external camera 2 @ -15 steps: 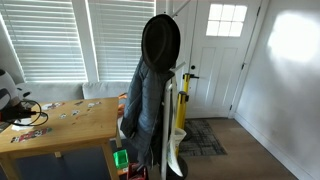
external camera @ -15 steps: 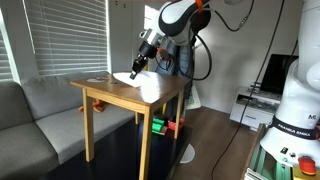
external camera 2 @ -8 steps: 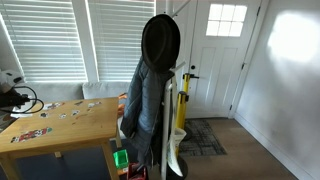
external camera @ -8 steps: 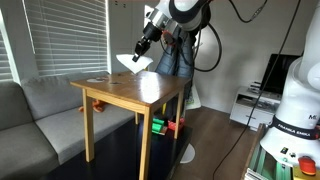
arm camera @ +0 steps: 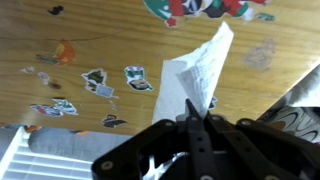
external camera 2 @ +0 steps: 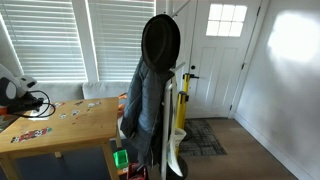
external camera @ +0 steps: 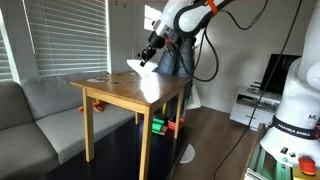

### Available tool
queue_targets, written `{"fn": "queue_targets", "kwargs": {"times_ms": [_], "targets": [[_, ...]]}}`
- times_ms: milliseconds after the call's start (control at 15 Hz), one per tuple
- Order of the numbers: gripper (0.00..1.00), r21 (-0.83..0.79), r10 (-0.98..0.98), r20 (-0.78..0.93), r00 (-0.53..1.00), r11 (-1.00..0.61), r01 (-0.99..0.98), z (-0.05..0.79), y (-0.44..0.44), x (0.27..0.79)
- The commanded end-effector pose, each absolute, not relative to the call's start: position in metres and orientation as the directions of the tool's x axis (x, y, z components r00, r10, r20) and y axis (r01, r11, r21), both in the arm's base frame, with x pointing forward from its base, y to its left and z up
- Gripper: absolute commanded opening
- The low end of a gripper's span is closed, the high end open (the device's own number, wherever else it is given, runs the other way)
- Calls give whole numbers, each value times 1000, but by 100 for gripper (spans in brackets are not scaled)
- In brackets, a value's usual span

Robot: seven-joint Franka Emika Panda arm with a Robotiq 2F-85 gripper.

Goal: Use the white napkin to wipe the table.

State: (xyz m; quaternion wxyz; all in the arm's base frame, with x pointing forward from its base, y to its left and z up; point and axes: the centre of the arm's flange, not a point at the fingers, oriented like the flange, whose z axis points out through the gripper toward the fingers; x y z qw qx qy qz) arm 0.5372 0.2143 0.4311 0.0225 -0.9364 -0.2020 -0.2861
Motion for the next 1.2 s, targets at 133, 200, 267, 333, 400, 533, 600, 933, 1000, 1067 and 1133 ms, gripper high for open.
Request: {"fn": "queue_targets", "kwargs": {"times_ms": [133,200,267,333,400,533,600,933,1000,1067,1133], "targets": [[0,163,263,600,756,-965,207,402,155,568],[0,174,250,600,760,-968,180,396,141,575],[0,190,238,597,766,-970,153,388,126,581],[0,197,225,593,773,-972,132,382,115,585],[0,203,214,590,778,-973,114,376,104,589],[0,215,198,591,782,-973,84,365,89,596],[0,224,192,595,781,-972,69,361,84,599],[34,237,165,594,788,-971,24,357,73,605],[41,227,150,593,791,-974,14,363,73,602],[47,198,129,589,798,-980,13,376,75,593],[54,183,114,581,806,-983,8,384,76,588]]}}
